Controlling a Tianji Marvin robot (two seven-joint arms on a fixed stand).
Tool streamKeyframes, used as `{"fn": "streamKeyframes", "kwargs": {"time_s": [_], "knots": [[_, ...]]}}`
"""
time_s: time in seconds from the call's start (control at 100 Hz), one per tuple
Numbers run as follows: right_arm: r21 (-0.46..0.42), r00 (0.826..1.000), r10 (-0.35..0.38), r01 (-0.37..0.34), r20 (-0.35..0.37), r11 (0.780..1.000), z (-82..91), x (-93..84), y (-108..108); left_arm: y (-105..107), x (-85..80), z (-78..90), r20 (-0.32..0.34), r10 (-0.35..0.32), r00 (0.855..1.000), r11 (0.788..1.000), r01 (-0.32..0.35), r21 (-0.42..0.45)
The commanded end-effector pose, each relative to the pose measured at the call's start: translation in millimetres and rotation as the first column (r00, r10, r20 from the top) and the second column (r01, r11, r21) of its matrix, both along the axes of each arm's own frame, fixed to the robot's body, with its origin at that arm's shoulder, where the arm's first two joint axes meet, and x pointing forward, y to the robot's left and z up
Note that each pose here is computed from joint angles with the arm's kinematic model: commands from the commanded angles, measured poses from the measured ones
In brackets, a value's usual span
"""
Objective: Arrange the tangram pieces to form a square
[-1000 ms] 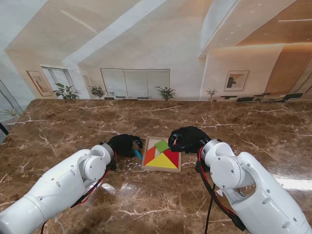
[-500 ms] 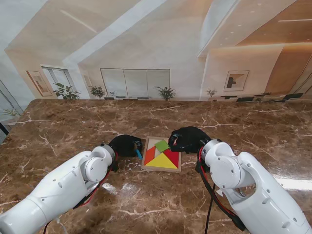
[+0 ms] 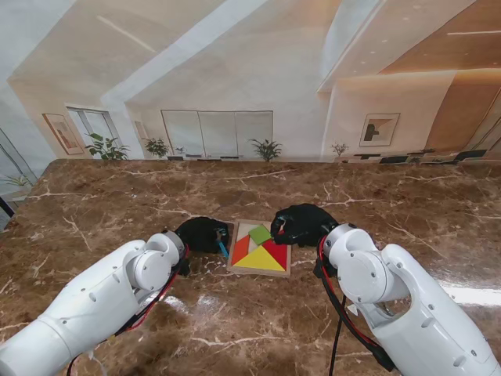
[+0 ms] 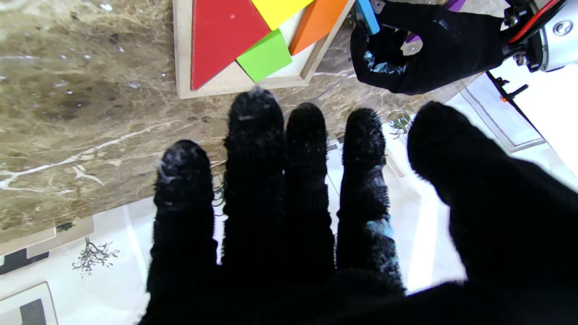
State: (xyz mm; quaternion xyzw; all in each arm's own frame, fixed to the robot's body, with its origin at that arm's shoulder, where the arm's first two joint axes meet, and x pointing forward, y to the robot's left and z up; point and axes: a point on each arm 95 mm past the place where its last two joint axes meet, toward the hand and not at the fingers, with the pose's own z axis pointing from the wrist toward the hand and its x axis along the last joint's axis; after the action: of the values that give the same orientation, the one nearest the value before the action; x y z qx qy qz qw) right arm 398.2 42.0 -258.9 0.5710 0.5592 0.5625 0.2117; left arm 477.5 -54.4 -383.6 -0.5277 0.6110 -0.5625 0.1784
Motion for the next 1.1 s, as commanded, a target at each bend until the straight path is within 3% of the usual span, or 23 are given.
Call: {"fn": "streamKeyframes", "kwargs": {"time_s": [0.0,0.47,0.88,1.09], "knots": [[-0.003,1.0,0.002,-0.002,-0.026,1.0,-4.5,-2.0,-0.5,-1.9,4.0,8.1,0.011,-0.012,1.0,1.0,0.012,0.005],[-0.005,1.0,0.004,-0.004,-0.028,1.0,-4.4,-2.1,-0.1,-25.7,15.1,41.1,-0.048,-0.097,0.994,0.994,0.1,0.049],[0.002,1.0,-0.005,0.005,-0.03,1.0,-4.9,-2.2,-1.5,-59.0,20.9,48.5,-0.031,-0.167,0.986,0.977,0.169,0.13],[0.004,0.999,-0.012,0.012,-0.033,1.0,-5.4,-2.5,-2.7,-71.4,19.7,48.4,-0.02,-0.21,0.977,0.958,0.21,0.196]]}}
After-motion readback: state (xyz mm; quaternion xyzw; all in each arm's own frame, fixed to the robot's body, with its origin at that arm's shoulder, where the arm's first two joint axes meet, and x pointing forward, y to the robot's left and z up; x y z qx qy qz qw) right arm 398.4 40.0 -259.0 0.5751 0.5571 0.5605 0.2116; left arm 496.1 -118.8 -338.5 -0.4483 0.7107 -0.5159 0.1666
